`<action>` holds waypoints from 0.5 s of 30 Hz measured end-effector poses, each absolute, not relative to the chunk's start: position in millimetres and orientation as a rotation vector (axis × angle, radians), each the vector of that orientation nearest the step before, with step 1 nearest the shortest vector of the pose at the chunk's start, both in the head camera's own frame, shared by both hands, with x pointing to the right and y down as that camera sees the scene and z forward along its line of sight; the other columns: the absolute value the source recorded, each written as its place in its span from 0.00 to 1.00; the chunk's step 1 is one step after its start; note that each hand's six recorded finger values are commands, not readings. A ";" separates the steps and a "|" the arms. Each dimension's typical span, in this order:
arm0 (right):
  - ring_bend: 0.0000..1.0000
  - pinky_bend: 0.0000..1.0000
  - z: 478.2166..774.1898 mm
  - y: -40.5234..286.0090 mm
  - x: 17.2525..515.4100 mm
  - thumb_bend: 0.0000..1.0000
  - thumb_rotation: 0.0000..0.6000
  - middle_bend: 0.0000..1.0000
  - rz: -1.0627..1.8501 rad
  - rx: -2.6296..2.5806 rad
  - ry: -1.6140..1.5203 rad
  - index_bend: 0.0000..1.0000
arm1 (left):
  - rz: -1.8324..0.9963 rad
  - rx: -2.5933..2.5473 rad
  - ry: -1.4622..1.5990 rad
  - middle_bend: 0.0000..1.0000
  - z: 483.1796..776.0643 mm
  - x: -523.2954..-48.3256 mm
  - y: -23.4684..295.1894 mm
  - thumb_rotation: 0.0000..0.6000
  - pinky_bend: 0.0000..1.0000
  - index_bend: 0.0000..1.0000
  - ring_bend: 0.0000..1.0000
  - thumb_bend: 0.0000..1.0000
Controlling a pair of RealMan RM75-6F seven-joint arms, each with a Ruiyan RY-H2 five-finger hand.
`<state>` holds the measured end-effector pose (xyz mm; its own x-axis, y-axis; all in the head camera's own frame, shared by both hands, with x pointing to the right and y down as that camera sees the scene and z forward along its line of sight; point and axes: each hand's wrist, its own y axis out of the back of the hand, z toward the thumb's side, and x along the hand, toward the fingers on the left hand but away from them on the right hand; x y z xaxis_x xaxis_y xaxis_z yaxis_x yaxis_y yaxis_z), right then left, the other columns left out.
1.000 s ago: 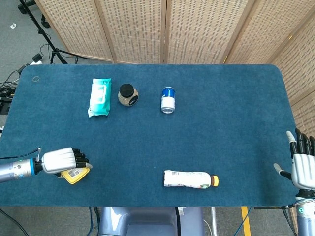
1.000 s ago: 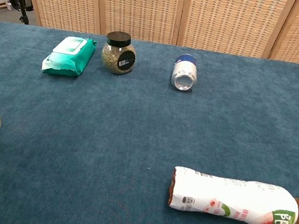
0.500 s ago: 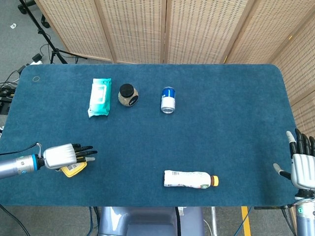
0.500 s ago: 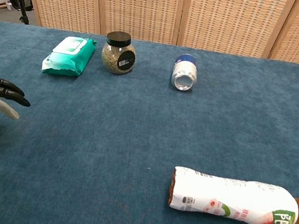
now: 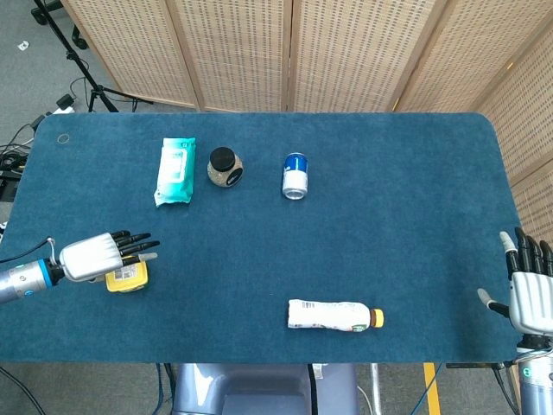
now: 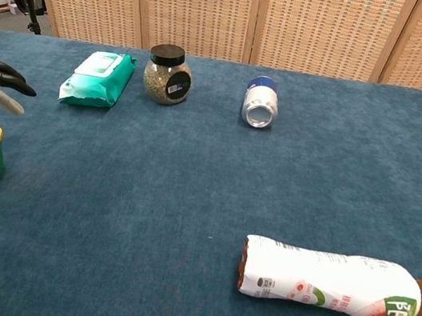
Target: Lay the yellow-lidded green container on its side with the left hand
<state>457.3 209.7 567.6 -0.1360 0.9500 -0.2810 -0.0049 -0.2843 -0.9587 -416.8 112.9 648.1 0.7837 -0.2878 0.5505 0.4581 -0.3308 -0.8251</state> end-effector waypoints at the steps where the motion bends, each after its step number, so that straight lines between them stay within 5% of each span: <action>1: 0.00 0.00 567.5 209.8 457.0 0.00 1.00 0.00 1.533 -1.337 -1.140 0.00 | -0.757 -1.762 -0.108 0.00 643.9 -418.1 111.4 1.00 0.29 0.02 0.00 0.00; 8: 0.00 0.00 566.7 210.3 454.8 0.00 1.00 0.00 1.522 -1.362 -1.140 0.00 | -0.722 -1.847 0.103 0.00 605.0 -433.4 109.0 1.00 0.29 0.02 0.00 0.00; 15: 0.00 0.00 565.8 211.7 451.1 0.00 1.00 0.00 1.507 -1.387 -1.137 0.00 | -0.798 -1.982 0.321 0.00 597.3 -448.4 114.2 1.00 0.26 0.08 0.00 0.00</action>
